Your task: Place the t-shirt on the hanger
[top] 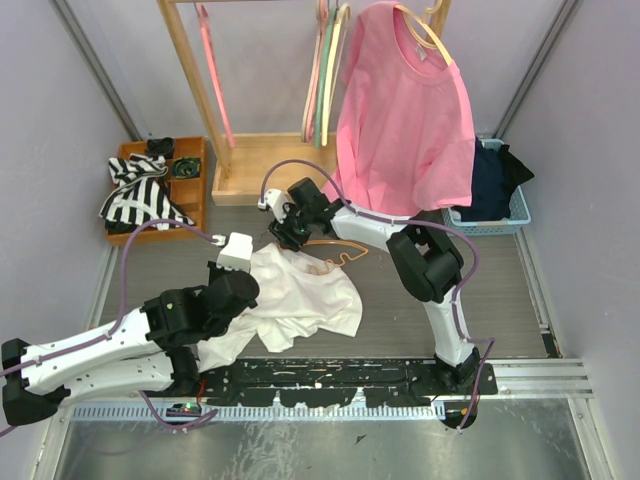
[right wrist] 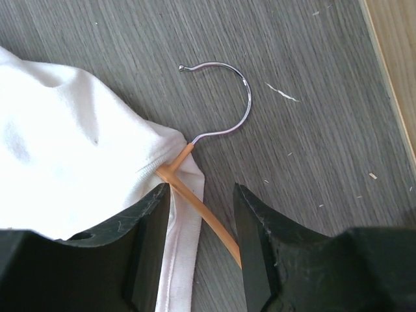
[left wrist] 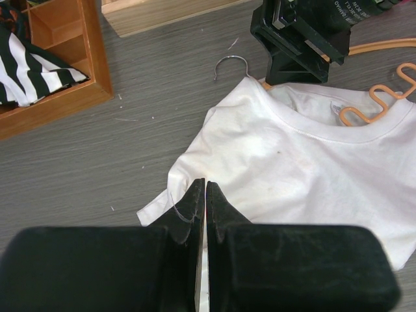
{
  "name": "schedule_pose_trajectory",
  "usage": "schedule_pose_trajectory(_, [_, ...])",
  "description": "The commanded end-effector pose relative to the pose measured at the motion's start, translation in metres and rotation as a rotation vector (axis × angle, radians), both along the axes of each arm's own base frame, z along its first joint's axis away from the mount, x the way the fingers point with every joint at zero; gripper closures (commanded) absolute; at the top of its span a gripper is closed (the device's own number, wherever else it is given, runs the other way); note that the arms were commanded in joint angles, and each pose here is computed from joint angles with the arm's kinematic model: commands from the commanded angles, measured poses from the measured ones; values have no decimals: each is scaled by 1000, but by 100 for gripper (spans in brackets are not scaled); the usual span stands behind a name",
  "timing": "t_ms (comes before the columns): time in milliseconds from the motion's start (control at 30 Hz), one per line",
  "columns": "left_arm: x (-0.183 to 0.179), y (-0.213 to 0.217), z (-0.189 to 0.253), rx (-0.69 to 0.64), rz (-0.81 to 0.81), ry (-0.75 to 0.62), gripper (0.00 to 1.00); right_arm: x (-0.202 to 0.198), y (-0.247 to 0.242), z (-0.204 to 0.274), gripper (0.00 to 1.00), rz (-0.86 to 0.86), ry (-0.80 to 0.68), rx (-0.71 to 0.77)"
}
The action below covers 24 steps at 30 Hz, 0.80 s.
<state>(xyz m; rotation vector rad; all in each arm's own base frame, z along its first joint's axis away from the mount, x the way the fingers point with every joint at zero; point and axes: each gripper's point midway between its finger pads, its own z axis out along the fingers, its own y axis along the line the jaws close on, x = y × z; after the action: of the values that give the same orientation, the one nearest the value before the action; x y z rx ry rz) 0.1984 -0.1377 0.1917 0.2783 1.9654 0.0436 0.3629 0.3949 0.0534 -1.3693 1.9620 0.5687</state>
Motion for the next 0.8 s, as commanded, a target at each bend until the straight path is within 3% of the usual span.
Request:
schedule_pose_trajectory(0, [3,-1,9,-26,18,-24,91,1,11,4,51,36,-26,32])
schedule_pose_trajectory(300, [4,0,9,-25,19,-25,91,-3,14,-18,53,54,-26,-23])
schedule_pose_trajectory(367, [3,0,8,-24,20,-24,91,-1,15,-19,59,50,-33,-27])
schedule_pose_trajectory(533, [4,0,10,-28,20,-26,91,1,14,-17,85,36,-48,-19])
schedule_pose_trajectory(767, [3,1,14,-39,20,-31,91,-5,8,22,99,3,-195,90])
